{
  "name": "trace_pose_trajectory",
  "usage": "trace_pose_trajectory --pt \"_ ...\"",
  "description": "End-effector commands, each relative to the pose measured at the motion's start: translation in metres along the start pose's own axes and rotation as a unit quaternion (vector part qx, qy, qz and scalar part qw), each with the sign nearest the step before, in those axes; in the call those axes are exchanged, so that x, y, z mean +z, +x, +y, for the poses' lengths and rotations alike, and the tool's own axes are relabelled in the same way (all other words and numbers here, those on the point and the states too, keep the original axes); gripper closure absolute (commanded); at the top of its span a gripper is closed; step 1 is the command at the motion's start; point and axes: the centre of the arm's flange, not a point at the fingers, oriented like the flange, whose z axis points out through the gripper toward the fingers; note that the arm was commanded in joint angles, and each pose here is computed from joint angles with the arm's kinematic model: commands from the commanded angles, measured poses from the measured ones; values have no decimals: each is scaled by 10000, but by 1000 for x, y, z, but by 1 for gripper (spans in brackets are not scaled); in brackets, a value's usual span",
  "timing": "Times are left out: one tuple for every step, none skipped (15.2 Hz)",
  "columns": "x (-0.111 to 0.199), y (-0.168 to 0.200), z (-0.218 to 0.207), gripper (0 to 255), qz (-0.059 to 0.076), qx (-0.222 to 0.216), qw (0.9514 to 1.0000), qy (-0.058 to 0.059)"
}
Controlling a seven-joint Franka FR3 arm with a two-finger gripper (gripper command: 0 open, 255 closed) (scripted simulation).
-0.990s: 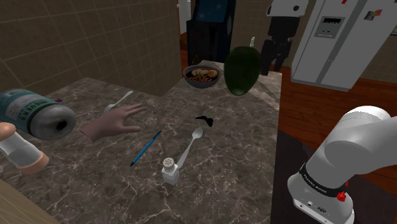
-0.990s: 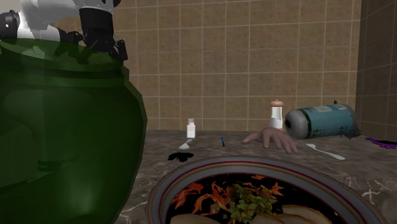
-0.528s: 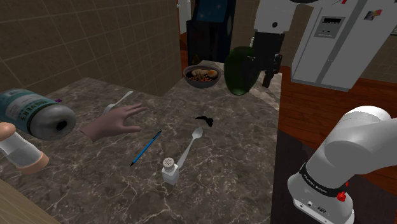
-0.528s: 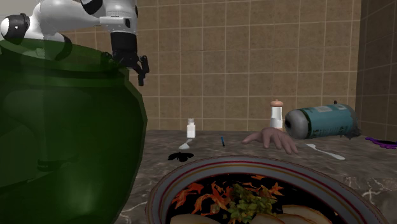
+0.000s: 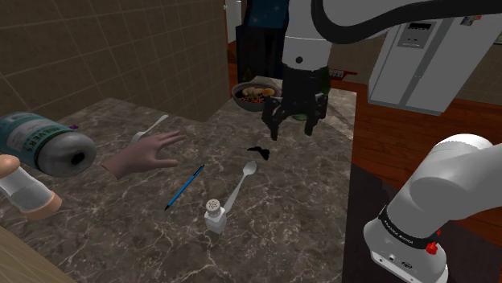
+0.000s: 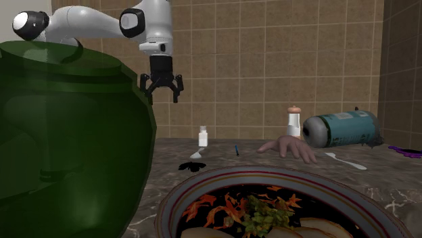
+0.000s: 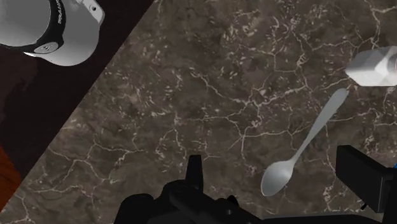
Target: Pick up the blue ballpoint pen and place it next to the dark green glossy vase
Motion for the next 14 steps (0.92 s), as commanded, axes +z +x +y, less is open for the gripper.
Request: trace_pose_trajectory --pt "10 -2 -24 0 19 302 9995 -5" --pt "16 -3 -36 0 28 441 9990 -11" --pt "22 -3 -48 0 38 581 9983 -17" --pt "28 -3 -60 0 48 720 9974 -23" --pt "34 -2 -72 0 57 859 9963 -30" --pt "39 -1 -84 0 67 998 9950 -36" --pt "45 0 -96 0 76 1137 9935 -42" --pt "51 2 -108 0 86 1275 9918 -48" --pt "57 4 -120 0 95 1413 9899 -54" --pt "63 6 -132 0 105 1551 9878 -60" --pt "69 9 -143 0 114 1689 9855 -66" --pt "75 12 -155 0 124 1826 9831 -72" --pt "81 15 -167 0 133 1963 9804 -78" --pt "87 19 -178 0 142 2100 9776 -84"
